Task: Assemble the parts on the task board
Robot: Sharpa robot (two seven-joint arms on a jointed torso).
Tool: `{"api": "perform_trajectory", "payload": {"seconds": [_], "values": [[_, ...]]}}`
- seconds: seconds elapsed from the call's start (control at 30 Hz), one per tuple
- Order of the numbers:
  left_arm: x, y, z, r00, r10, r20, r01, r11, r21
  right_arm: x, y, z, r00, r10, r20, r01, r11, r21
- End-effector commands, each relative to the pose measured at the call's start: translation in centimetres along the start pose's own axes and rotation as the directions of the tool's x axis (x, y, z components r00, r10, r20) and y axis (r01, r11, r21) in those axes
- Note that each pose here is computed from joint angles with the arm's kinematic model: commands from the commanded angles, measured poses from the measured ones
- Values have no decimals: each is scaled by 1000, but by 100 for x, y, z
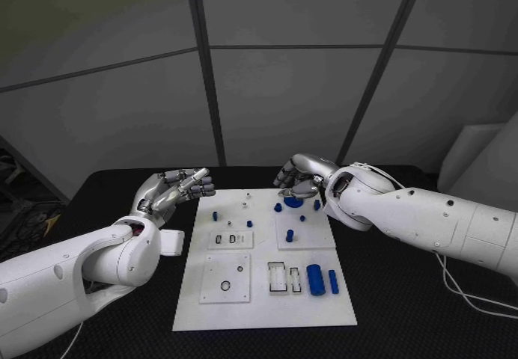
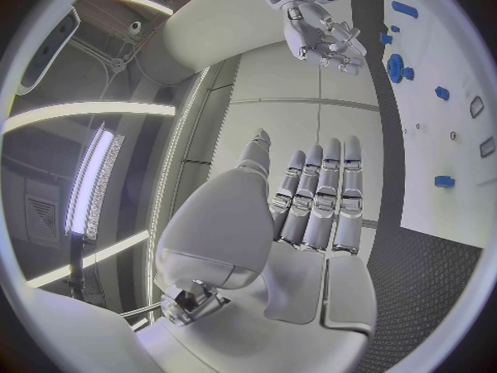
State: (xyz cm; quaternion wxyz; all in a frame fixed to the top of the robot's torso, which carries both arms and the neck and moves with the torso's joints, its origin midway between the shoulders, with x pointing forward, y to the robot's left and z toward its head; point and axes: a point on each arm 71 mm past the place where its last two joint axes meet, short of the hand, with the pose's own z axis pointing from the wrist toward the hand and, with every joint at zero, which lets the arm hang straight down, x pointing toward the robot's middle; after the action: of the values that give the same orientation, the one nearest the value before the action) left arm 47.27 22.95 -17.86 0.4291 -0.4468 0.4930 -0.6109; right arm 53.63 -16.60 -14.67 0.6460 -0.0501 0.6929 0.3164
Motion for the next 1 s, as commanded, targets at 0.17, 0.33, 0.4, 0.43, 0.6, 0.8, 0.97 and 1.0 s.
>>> {"api": "perform_trajectory", "payload": {"seconds": [0.17, 0.33, 0.4, 0.43, 0.6, 0.8, 0.97, 1.0], "values": [[69, -51, -15, 999, 7, -42, -6, 1000, 13, 25, -4, 40, 970, -227, -85, 233, 971, 57], [100, -60, -25, 999, 1, -52, -1, 1000, 11, 40, 5, 62, 964, -245, -107, 253, 965, 65], [107, -62, -27, 999, 0, -54, 1, 1000, 11, 43, 10, 68, 963, -247, -109, 255, 965, 66], [109, -63, -27, 998, -1, -55, 1, 1000, 11, 44, 11, 70, 962, -248, -110, 256, 964, 66], [119, -68, -32, 998, -3, -60, 4, 1000, 11, 59, 7, 87, 959, -252, -126, 262, 962, 70], [123, -70, -36, 998, -4, -62, 5, 1000, 11, 74, 3, 118, 958, -253, -132, 264, 962, 71], [126, -70, -36, 998, -5, -63, 6, 1000, 10, 81, 8, 130, 958, -254, -134, 265, 962, 69], [125, -70, -36, 998, -5, -63, 6, 1000, 10, 82, 8, 131, 958, -254, -136, 265, 962, 69]]}}
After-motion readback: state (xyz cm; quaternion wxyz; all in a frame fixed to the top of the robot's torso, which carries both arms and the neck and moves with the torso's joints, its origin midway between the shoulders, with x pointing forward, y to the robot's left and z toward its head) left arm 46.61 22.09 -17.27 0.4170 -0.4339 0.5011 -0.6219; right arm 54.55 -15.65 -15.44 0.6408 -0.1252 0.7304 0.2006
